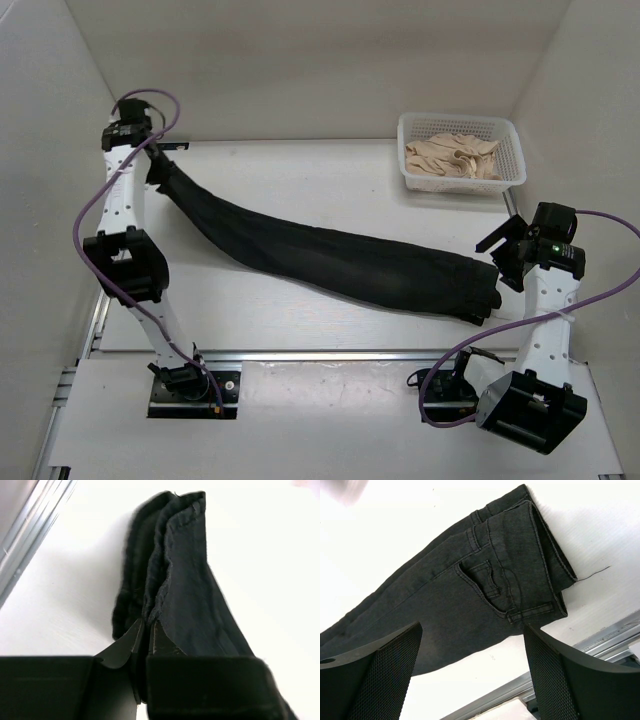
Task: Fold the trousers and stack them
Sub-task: Fold the trousers
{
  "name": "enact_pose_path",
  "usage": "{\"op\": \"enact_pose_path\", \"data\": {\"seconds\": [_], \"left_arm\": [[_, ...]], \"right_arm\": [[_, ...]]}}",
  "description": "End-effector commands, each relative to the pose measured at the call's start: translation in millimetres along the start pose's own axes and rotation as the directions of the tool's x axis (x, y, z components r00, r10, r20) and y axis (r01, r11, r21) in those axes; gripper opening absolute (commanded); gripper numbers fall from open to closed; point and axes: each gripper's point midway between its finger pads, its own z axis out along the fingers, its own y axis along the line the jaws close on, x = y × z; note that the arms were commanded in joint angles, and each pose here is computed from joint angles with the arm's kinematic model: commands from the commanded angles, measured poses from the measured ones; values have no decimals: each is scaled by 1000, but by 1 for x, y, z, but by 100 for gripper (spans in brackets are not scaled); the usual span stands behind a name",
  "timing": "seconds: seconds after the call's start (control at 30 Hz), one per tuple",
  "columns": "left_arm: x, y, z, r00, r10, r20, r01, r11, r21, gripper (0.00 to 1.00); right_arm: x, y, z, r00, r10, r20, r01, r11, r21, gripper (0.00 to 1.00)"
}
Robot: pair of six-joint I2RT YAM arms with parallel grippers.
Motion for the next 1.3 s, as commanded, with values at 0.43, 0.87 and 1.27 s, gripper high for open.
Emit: {"op": "enact_pose_path", "data": {"seconds": [0.43,0.87,1.27], "left_arm": [[159,-165,-158,926,361,108,-377,889,262,10],[296,-223,-187,876,482,28,-450,793,410,10],[332,-232,-177,874,487,-10,-445,807,388,10]], "right_arm": [[-2,16,-20,999,-34,38,37,995,-91,85],[3,16,-22,999,-30,42,34,994,-101,85],[2,14,-22,998,-29,47,33,995,-93,85]]}}
